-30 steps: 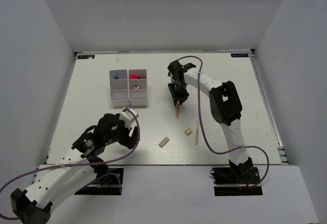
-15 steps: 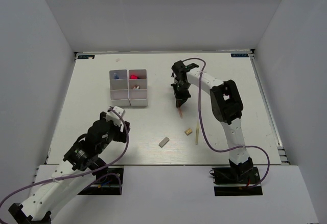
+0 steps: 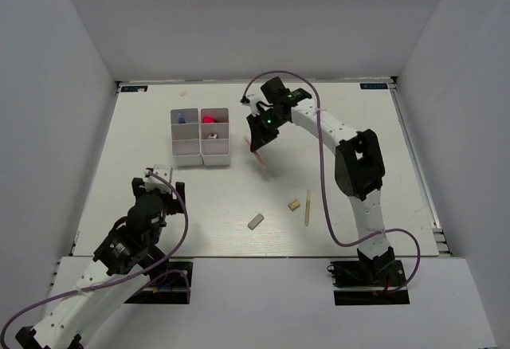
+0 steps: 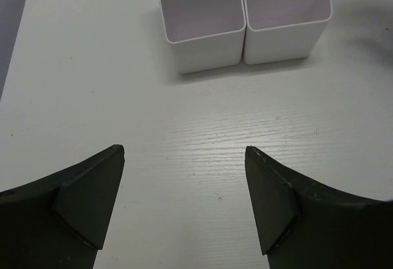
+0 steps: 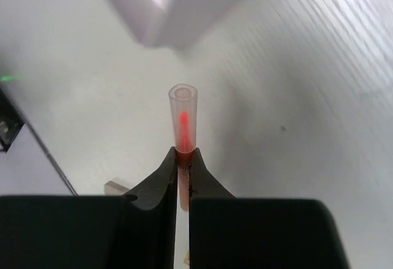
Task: Sort the stationery into containers
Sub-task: Pick up the pen from the center of the board, then place the pen in the storage box.
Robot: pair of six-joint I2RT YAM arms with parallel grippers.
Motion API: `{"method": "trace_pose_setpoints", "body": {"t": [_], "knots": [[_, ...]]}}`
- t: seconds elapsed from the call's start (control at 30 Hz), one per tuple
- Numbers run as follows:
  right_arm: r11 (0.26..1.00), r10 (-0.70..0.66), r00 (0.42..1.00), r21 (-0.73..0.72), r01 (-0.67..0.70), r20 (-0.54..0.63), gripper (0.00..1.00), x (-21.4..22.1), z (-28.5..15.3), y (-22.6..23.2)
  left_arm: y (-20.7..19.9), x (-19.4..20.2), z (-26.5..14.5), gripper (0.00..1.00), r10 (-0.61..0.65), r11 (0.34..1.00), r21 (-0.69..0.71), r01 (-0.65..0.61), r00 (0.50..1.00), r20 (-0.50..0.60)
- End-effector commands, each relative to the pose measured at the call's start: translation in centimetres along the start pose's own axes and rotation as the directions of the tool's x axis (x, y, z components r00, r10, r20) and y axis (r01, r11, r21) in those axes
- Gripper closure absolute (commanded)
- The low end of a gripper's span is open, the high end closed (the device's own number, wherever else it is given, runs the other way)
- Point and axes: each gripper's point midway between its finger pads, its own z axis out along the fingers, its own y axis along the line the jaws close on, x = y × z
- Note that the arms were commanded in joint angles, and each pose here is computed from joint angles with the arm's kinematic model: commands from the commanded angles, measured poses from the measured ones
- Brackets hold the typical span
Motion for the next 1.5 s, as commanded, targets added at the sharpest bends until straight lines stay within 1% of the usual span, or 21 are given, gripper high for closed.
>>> {"method": "trace_pose_setpoints", "body": {"t": [0.0, 0.1, 0.2, 0.27, 0.3, 0.37, 0.4, 0.43, 0.53, 0.6, 0.63, 0.67, 0.7, 0.73, 0.8, 0.9, 0.93, 1.07, 1.27, 1.4, 1.47], "knots": [[0.929, -0.292, 0.929, -0.164, 0.332, 0.227, 1.0, -5.1, -4.7, 7.7, 0.6, -0.3, 0.1, 0.1, -0.013, 0.999, -0.04, 0.013, 1.0, 0.011], [0.881, -0.376, 0.865, -0.16, 0.445, 0.332, 1.0, -7.2, -5.3, 9.9, 0.6, 0.0, 0.2, 0.1, -0.006, 0.999, -0.044, 0.006, 1.0, 0.004], [0.826, -0.434, 0.805, -0.178, 0.535, 0.404, 1.0, -8.6, -5.3, 11.6, 0.5, 0.0, 0.2, 0.1, -0.006, 0.999, -0.041, 0.007, 1.0, 0.003], [0.768, -0.482, 0.743, -0.184, 0.613, 0.465, 1.0, -9.5, -5.0, 12.9, 0.5, 0.0, 0.3, 0.1, -0.005, 0.999, -0.041, 0.005, 1.0, 0.001], [0.756, -0.489, 0.73, -0.186, 0.628, 0.477, 1.0, -9.7, -5.0, 13.3, 0.5, 0.1, 0.3, 0.1, -0.002, 0.999, -0.043, 0.002, 1.0, -0.002], [0.694, -0.536, 0.672, -0.186, 0.696, 0.511, 1.0, -10.2, -4.3, 14.5, 0.5, 0.2, 0.3, 0.1, 0.004, 0.999, -0.042, -0.004, 1.0, -0.009], [0.676, -0.545, 0.655, -0.188, 0.712, 0.524, 1.0, -10.5, -3.9, 14.5, 0.5, 0.2, 0.3, 0.1, 0.002, 0.999, -0.044, -0.003, 1.0, -0.009], [0.636, -0.573, 0.61, -0.172, 0.752, 0.547, 1.0, -11.1, -4.0, 15.2, 0.5, 0.1, 0.3, 0.1, 0.003, 0.999, -0.044, -0.003, 1.0, -0.008], [0.592, -0.61, 0.542, -0.122, 0.796, 0.579, 1.0, -12.4, -2.9, 15.1, 0.5, 0.3, 0.3, 0.1, 0.008, 0.999, -0.043, -0.008, 1.0, -0.011], [0.601, -0.631, 0.536, -0.083, 0.795, 0.56, 1.0, -12.7, -1.6, 14.1, 0.6, 0.2, 0.3, 0.1, 0.007, 0.999, -0.048, -0.007, 1.0, -0.009], [0.587, -0.643, 0.512, -0.063, 0.807, 0.57, 1.0, -13.2, -1.5, 14.3, 0.6, 0.2, 0.3, 0.1, 0.005, 0.999, -0.047, -0.005, 1.0, -0.007], [0.579, -0.646, 0.509, -0.069, 0.812, 0.569, 1.0, -12.9, -1.0, 13.9, 0.6, 0.1, 0.3, 0.1, 0.001, 0.999, -0.048, -0.001, 1.0, -0.002], [0.565, -0.659, 0.488, -0.053, 0.824, 0.572, 1.0, -13.0, -0.4, 13.6, 0.6, 0.1, 0.3, 0.1, 0.003, 0.999, -0.048, -0.003, 1.0, -0.001], [0.565, -0.663, 0.49, -0.052, 0.824, 0.566, 1.0, -12.9, 0.1, 13.2, 0.6, 0.1, 0.3, 0.1, 0.003, 0.999, -0.045, -0.003, 1.0, -0.003], [0.535, -0.699, 0.451, -0.013, 0.845, 0.555, 1.0, -13.0, 0.7, 12.7, 0.6, 0.1, 0.3, 0.1, 0.004, 0.999, -0.045, -0.004, 1.0, -0.004], [0.53, -0.712, 0.442, 0.005, 0.848, 0.546, 1.0, -13.1, 1.6, 11.8, 0.4, 0.2, 0.3, 0.1, 0.006, 0.999, -0.039, -0.006, 1.0, -0.008], [0.523, -0.715, 0.439, -0.001, 0.852, 0.544, 1.0, -12.9, 2.2, 12.3, 0.4, 0.2, 0.3, 0.1, 0.006, 0.999, -0.038, -0.006, 1.0, -0.008], [0.53, -0.733, 0.446, 0.02, 0.848, 0.514, 0.98, -12.7, 2.9, 10.6, 0.4, 0.1, 0.3, 0.1, 0.006, 0.999, -0.036, -0.006, 1.0, -0.004], [0.538, -0.743, 0.464, 0.018, 0.843, 0.482, 0.85, -11.9, 3.9, 9.5, 0.5, 0.1, 0.2, 0.1, 0.003, 0.999, -0.036, -0.003, 1.0, -0.002], [0.541, -0.741, 0.476, 0.001, 0.841, 0.474, 0.69, -11.3, 4.1, 9.6, 0.5, 0.1, 0.2, 0.1, 0.004, 0.999, -0.037, -0.004, 1.0, -0.002], [0.544, -0.741, 0.483, -0.005, 0.839, 0.468, 0.65, -11.1, 4.0, 9.6, 0.5, 0.1, 0.2, 0.1, 0.006, 0.999, -0.04, -0.006, 1.0, -0.002]]}}
